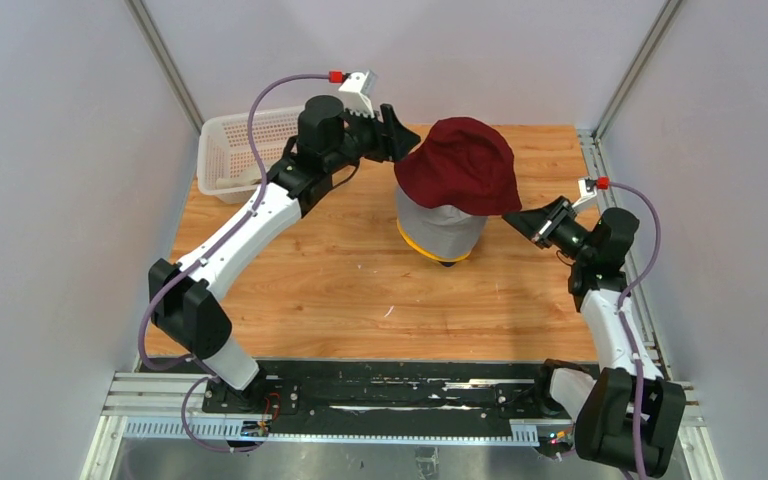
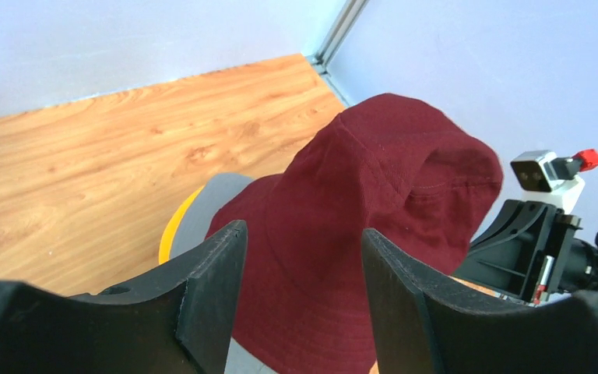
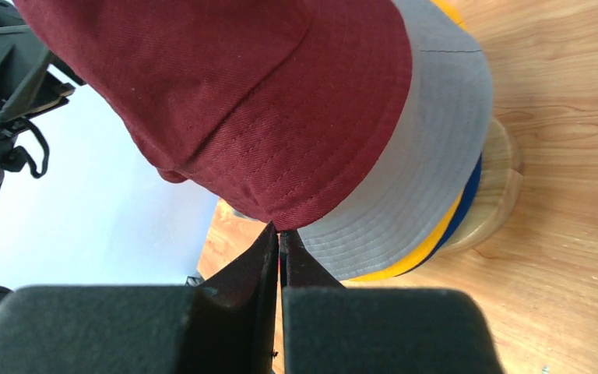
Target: Stack the hats
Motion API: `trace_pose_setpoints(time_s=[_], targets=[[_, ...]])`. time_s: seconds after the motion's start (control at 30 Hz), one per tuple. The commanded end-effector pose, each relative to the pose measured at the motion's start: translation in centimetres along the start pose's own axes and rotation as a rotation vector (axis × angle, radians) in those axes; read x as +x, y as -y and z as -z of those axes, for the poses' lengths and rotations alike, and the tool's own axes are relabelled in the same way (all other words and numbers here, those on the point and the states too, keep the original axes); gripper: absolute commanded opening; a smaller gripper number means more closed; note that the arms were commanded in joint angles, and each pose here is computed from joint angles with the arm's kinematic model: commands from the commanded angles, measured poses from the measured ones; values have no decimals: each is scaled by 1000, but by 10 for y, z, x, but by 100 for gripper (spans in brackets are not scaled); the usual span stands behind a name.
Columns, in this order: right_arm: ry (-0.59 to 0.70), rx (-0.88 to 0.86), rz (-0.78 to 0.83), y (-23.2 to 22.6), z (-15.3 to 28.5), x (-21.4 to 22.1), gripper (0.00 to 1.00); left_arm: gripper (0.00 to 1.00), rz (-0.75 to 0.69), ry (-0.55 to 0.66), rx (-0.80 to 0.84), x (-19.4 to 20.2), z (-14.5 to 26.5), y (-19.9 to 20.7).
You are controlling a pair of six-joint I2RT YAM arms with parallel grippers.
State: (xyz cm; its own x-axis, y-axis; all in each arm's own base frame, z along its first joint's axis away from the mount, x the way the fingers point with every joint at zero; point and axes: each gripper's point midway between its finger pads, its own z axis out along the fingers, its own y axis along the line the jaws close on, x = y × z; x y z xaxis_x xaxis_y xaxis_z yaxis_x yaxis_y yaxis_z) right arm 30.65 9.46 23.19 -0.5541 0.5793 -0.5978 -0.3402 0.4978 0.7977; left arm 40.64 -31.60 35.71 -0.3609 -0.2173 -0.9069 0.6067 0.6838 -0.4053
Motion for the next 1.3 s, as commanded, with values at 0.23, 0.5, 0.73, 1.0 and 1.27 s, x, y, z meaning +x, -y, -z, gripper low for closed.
trace_pose_setpoints(time_s=[0.23,0.5,0.73,1.0,1.27], targets=[[23,-12,54,-15,15,-20,1,61,36,68,71,-17,2,16],[-10,-69,96,-42,15,-13,1,61,68,102,-28,4,13,-9],[-110,-116,170,-69,1,18,1,61,89,125,-87,30,29,-23],[-201,-137,202,-80,-13,56,1,62,108,140,-161,53,48,-41],[-247,-121,210,-70,-10,78,1,62,211,147,-131,88,53,-47]])
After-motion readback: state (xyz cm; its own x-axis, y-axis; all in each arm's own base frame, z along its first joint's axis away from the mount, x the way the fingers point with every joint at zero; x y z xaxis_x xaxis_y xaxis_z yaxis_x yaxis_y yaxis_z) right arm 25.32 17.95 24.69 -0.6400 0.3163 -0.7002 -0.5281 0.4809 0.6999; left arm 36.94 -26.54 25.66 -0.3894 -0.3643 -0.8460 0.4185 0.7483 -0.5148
